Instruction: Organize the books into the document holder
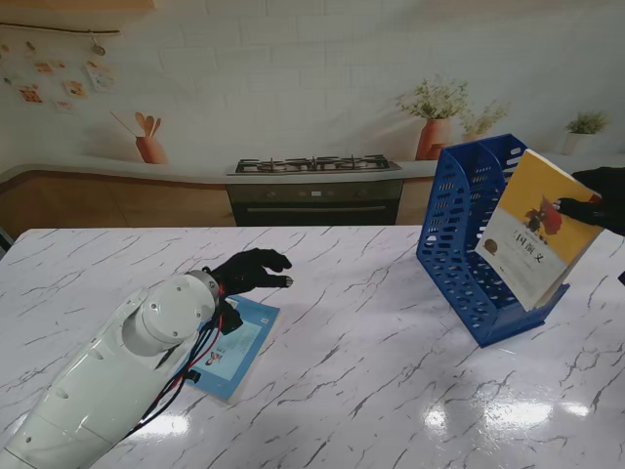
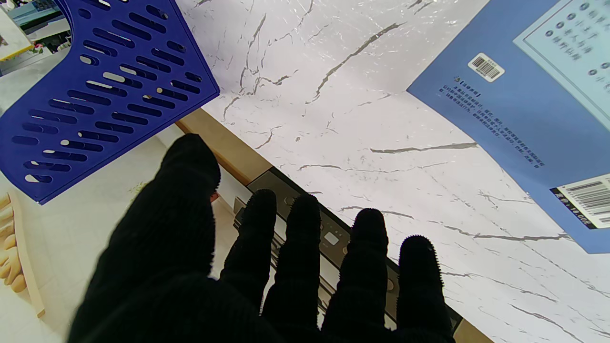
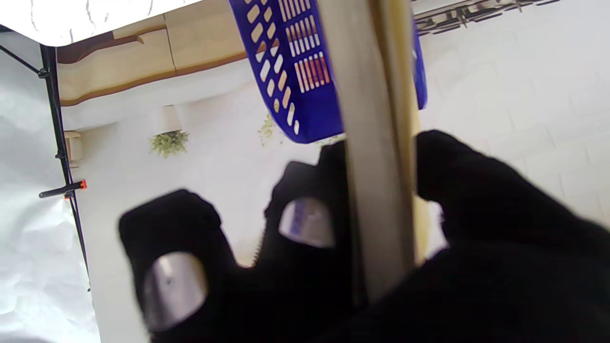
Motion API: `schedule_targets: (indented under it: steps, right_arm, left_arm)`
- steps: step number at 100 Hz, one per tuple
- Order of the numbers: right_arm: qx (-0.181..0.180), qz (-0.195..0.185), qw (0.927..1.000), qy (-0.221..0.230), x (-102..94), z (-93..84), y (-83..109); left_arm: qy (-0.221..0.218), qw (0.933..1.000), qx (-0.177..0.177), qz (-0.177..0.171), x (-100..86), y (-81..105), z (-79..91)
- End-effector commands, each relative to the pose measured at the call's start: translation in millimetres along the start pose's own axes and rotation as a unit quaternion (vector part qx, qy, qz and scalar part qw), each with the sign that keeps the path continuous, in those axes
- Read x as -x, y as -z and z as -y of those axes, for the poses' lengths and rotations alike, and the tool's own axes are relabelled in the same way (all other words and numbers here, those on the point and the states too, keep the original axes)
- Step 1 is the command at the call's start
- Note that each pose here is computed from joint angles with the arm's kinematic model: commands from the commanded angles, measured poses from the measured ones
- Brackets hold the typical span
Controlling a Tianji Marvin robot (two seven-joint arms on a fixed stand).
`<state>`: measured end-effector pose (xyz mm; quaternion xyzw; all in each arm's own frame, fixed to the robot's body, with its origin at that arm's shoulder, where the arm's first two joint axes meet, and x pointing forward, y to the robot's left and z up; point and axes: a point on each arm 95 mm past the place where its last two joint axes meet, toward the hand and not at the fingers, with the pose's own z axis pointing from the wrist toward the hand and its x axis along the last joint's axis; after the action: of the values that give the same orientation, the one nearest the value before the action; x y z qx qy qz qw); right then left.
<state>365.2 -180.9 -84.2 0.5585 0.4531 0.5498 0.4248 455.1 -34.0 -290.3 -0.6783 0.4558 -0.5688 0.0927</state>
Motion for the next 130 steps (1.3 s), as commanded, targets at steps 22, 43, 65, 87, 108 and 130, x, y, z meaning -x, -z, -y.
schedule_targets:
  steps: [22, 43, 65, 87, 108, 130]
  right_arm:
    - [-0.004, 0.006, 0.9997, -0.024, 1.7, 13.8, -22.3]
    - [-0.004, 0.014, 0.9992, -0.038, 4.5, 26.4, -41.9]
    - [-0.003, 0.017, 0.9989, -0.043, 3.9, 38.9, -59.7]
    - [0.0, 0.016, 0.9988, -0.047, 3.9, 48.7, -73.6]
    - [-0.002, 0.014, 0.999, -0.042, 5.1, 59.1, -82.2]
    - [-0.007, 0.013, 0.9989, -0.045, 4.9, 73.3, -90.7]
  left_arm:
    - [0.0, 0.9999, 0.006, -0.01, -1.8, 1.8, -5.5]
    - [0.001, 0.9999, 0.001, -0.01, -3.1, 3.9, -5.0]
    - [0.002, 0.9999, -0.002, -0.012, -3.7, 4.7, -4.8]
    - [0.003, 0.9999, -0.004, -0.012, -3.6, 5.5, -5.0]
    - [0.004, 0.9999, -0.006, -0.011, -3.6, 6.7, -5.5]
    - [0.005, 0.9999, -0.009, -0.011, -4.0, 7.8, -5.9]
